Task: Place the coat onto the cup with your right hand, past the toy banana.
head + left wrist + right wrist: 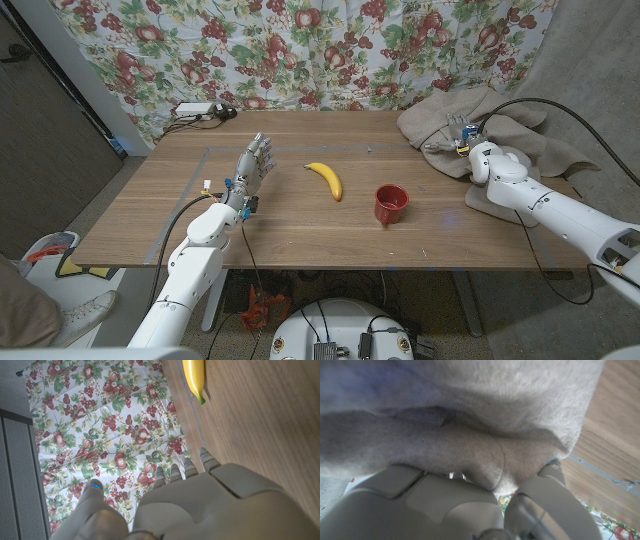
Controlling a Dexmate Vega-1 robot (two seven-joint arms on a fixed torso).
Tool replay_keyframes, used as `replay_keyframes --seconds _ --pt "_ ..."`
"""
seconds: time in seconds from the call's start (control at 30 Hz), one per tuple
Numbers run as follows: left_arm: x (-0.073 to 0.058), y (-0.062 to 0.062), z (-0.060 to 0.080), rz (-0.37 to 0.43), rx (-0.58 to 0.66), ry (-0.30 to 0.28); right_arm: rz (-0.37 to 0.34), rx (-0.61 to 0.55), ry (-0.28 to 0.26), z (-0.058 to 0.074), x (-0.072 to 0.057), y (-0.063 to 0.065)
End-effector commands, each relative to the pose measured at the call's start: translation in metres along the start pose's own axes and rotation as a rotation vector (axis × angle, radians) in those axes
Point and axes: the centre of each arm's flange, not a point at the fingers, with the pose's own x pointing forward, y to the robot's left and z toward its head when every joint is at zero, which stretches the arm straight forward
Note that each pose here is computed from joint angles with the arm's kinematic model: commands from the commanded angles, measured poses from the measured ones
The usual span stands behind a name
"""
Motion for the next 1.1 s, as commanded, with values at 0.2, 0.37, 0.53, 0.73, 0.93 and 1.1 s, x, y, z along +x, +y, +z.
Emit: replay_keyframes --seconds 0.2,0.37,0.53,0.73,0.93,1.1 --pt "-0.001 0.0 0.001 -0.003 -0.002 -0.002 0.017 -0.001 0.008 0.0 0.002 0.005" --pt "-0.001 0.0 0.001 -0.002 -0.001 -0.002 0.031 0.002 0.007 -0.001 0.003 0.008" --pt "0.0 0.0 0.002 -0.007 0.001 -0.001 0.044 0.004 0.011 -0.001 0.003 0.012" --pt "0.002 0.0 0.004 -0.01 0.004 0.0 0.052 0.012 0.009 -0.001 0.003 0.016" --pt "0.004 0.0 0.004 -0.013 0.003 -0.001 0.056 0.02 0.01 -0.002 0.004 0.018" --pt "0.005 -0.001 0.004 -0.013 0.003 -0.002 0.059 0.02 0.011 -0.002 0.005 0.018"
